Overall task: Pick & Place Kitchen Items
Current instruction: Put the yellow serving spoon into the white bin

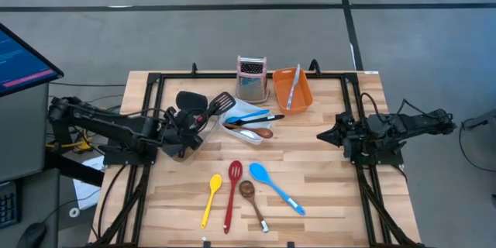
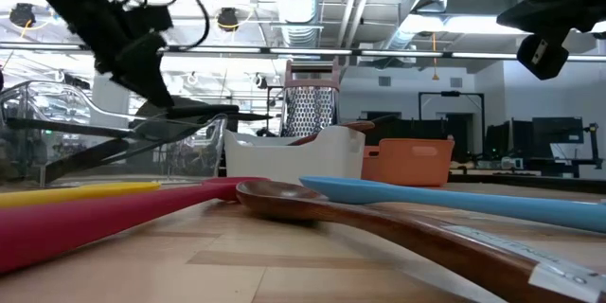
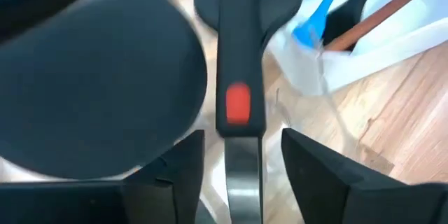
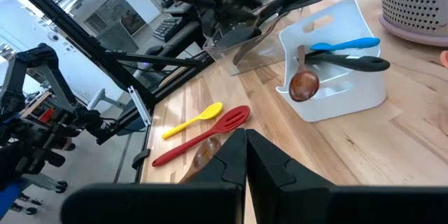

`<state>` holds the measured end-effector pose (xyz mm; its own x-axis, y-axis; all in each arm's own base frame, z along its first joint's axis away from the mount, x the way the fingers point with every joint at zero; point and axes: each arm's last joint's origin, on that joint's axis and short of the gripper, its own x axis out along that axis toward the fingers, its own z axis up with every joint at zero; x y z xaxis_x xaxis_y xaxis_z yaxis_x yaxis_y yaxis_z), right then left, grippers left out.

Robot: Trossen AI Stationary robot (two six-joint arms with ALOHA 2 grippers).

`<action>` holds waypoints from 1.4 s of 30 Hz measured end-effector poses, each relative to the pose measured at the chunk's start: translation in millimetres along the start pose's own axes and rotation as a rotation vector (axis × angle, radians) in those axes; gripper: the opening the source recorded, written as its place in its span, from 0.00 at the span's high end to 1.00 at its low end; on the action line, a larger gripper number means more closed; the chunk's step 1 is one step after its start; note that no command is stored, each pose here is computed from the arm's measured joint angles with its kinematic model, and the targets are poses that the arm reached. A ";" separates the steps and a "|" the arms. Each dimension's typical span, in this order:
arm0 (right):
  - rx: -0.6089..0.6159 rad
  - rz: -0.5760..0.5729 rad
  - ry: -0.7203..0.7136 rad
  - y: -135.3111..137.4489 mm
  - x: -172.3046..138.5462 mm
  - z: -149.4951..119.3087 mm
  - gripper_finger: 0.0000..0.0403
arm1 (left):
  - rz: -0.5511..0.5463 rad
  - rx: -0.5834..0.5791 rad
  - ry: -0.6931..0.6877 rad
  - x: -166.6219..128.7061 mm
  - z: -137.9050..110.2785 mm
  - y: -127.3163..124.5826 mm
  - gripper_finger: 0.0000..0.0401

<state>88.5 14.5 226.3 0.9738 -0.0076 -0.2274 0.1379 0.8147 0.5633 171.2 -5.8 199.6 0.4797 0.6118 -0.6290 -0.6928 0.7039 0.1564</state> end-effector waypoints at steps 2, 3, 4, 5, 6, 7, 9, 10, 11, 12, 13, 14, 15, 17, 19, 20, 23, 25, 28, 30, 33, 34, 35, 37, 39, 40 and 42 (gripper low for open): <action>0.000 0.000 0.000 0.0 0.0 0.0 1.00 | -0.004 0.017 -0.030 -4.4 9.2 0.4 0.54; 0.000 0.000 0.000 0.0 0.0 0.0 1.00 | -0.008 0.020 -0.045 -7.0 14.2 0.8 0.53; 0.000 0.000 0.000 0.0 0.0 0.0 1.00 | -0.010 0.019 -0.061 -10.1 19.6 2.0 0.53; 0.000 0.000 0.000 0.0 0.0 0.0 1.00 | -0.017 0.016 -0.081 -13.9 25.8 3.1 0.53; 0.000 0.000 0.000 0.0 0.0 0.0 1.00 | -0.029 0.003 -0.106 -18.3 32.8 4.0 0.53; 0.000 0.000 0.000 0.0 0.0 0.0 1.00 | -0.042 -0.023 -0.133 -22.8 39.5 5.0 0.53; 0.000 -0.001 0.000 0.0 0.1 0.0 1.00 | -0.080 -0.087 -0.193 -31.9 51.8 6.6 0.55; 0.000 0.000 0.000 0.0 0.0 0.0 1.00 | -0.112 -0.128 -0.228 -36.5 58.1 7.0 0.56; 0.000 0.000 -0.001 0.0 0.0 0.0 1.00 | -0.157 -0.170 -0.262 -41.3 64.1 7.2 0.57; 0.000 0.000 0.000 0.0 0.0 0.0 1.00 | -0.210 -0.213 -0.297 -45.9 69.5 7.5 0.58; 0.000 0.000 0.000 0.0 0.0 0.0 1.00 | -0.266 -0.251 -0.330 -49.9 74.3 7.3 0.59; 0.000 0.000 0.000 0.0 0.0 0.0 1.00 | -0.324 -0.286 -0.360 -53.5 79.0 6.7 0.61; 0.000 0.000 -0.001 0.0 0.0 0.0 1.00 | -0.383 -0.315 -0.389 -57.0 83.4 6.0 0.62; 0.001 0.002 -0.003 0.2 0.0 0.3 1.00 | -0.498 -0.371 -0.446 -63.6 91.9 3.7 0.66; 0.002 0.006 -0.008 0.6 0.0 0.8 1.00 | -0.594 -0.416 -0.503 -69.9 99.3 1.9 0.69; 0.003 0.007 -0.010 0.7 0.0 1.0 1.00 | -0.630 -0.433 -0.527 -72.2 102.3 0.4 0.71; 0.019 0.009 -0.012 0.9 0.0 1.2 1.00 | -0.692 -0.460 -0.570 -75.5 107.5 -4.4 0.75; 0.042 0.010 -0.012 0.9 0.0 1.2 1.00 | -0.708 -0.469 -0.583 -76.2 108.8 -7.2 0.77; 0.045 0.012 -0.009 1.0 0.0 1.1 1.00 | -0.705 -0.456 -0.566 -73.0 107.5 -11.8 0.78; 0.045 0.013 -0.009 1.1 0.0 1.1 1.00 | -0.702 -0.448 -0.555 -70.3 107.0 -15.3 0.79; 0.045 0.013 -0.009 1.1 0.0 1.1 1.00 | -0.699 -0.437 -0.542 -66.4 106.1 -20.7 0.80; 0.045 0.013 -0.009 1.1 0.0 1.1 1.00 | -0.696 -0.432 -0.536 -64.7 105.8 -22.4 0.80; 0.045 0.013 -0.009 1.1 0.0 1.1 1.00 | -0.693 -0.427 -0.530 -63.1 105.4 -24.0 0.80; 0.045 0.013 -0.009 1.1 0.0 1.1 1.00 | -0.689 -0.422 -0.522 -60.4 104.9 -26.8 0.80; 0.045 0.013 -0.009 1.1 0.0 1.1 1.00 | -0.686 -0.417 -0.517 -58.5 104.5 -28.9 0.80; 0.045 0.013 -0.009 1.1 0.0 1.1 1.00 | -0.685 -0.416 -0.515 -57.6 104.5 -29.8 0.80; 0.045 0.014 -0.008 1.1 0.0 1.0 1.00 | -0.683 -0.415 -0.514 -56.5 104.4 -31.0 0.80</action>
<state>88.8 14.8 227.7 0.9771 -0.0018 -0.2129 0.1325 0.7877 0.6016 221.8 -24.5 309.8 0.9617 0.2682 -0.0570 -0.2632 0.8444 -0.4666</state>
